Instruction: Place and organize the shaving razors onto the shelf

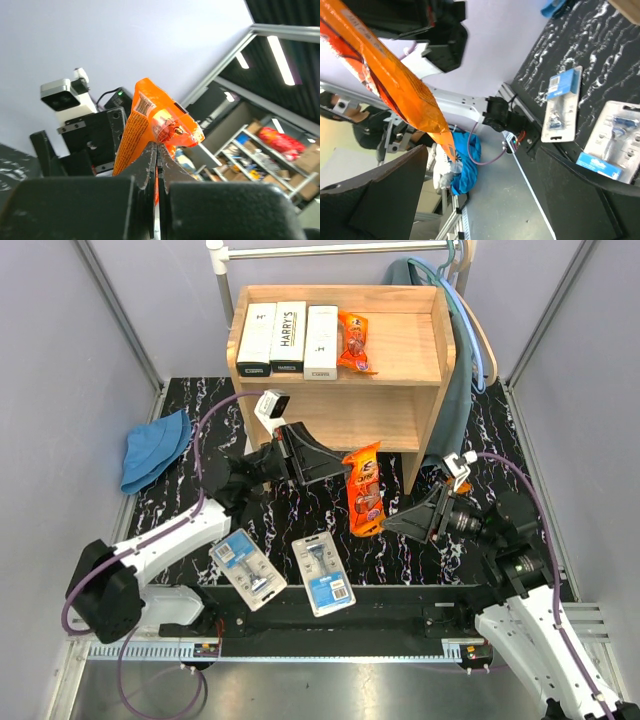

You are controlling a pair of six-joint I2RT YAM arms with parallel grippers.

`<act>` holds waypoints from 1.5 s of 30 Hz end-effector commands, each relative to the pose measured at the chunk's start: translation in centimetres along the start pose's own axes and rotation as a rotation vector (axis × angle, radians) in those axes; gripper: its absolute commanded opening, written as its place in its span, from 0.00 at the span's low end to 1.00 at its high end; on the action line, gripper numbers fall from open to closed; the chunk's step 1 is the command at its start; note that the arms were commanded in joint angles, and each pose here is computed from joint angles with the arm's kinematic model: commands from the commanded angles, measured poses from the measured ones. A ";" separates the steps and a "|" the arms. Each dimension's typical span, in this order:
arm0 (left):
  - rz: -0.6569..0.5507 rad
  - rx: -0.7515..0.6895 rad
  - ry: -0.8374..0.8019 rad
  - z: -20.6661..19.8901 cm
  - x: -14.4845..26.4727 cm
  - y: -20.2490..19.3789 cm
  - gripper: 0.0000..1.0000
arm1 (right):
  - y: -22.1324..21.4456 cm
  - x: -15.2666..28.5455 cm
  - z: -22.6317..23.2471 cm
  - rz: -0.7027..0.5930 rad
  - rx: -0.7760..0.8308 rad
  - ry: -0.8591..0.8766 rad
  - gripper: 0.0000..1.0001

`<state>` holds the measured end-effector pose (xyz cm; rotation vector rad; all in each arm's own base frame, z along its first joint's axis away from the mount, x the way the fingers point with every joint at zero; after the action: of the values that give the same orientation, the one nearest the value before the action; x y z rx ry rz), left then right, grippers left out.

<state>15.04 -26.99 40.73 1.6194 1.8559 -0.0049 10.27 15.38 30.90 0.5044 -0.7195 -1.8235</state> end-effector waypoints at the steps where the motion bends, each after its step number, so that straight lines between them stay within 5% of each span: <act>1: 0.061 -0.005 -0.192 -2.7 0.5 -0.6 0.00 | 0.9 0.3 2.3 -0.055 0.048 0.141 1.00; 33: 0.002 0.087 -0.191 1.0 0.1 0.1 0.00 | 1.2 -0.2 3.4 -0.037 0.036 0.237 0.87; 40: -0.004 0.107 -0.214 1.3 -0.7 0.2 0.00 | 0.5 -1.3 3.3 -0.019 0.025 0.246 0.76; 45: -0.003 0.126 -0.222 1.8 -0.9 0.1 0.00 | -0.1 -2.6 3.0 -0.008 0.010 0.248 0.58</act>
<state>17.67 -30.01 35.92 1.8265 1.9546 -0.2889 8.79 17.78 32.87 0.6835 -0.5305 -1.7113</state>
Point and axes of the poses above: each gripper's point midway between its finger pads, its own x axis back along the fingers, its own z axis along the line the jaws close on, y = z × x, the point moved 6 cm from there along x, back along the fingers, and after that the axes turned 12 degrees about x, right-handed, at the moved point
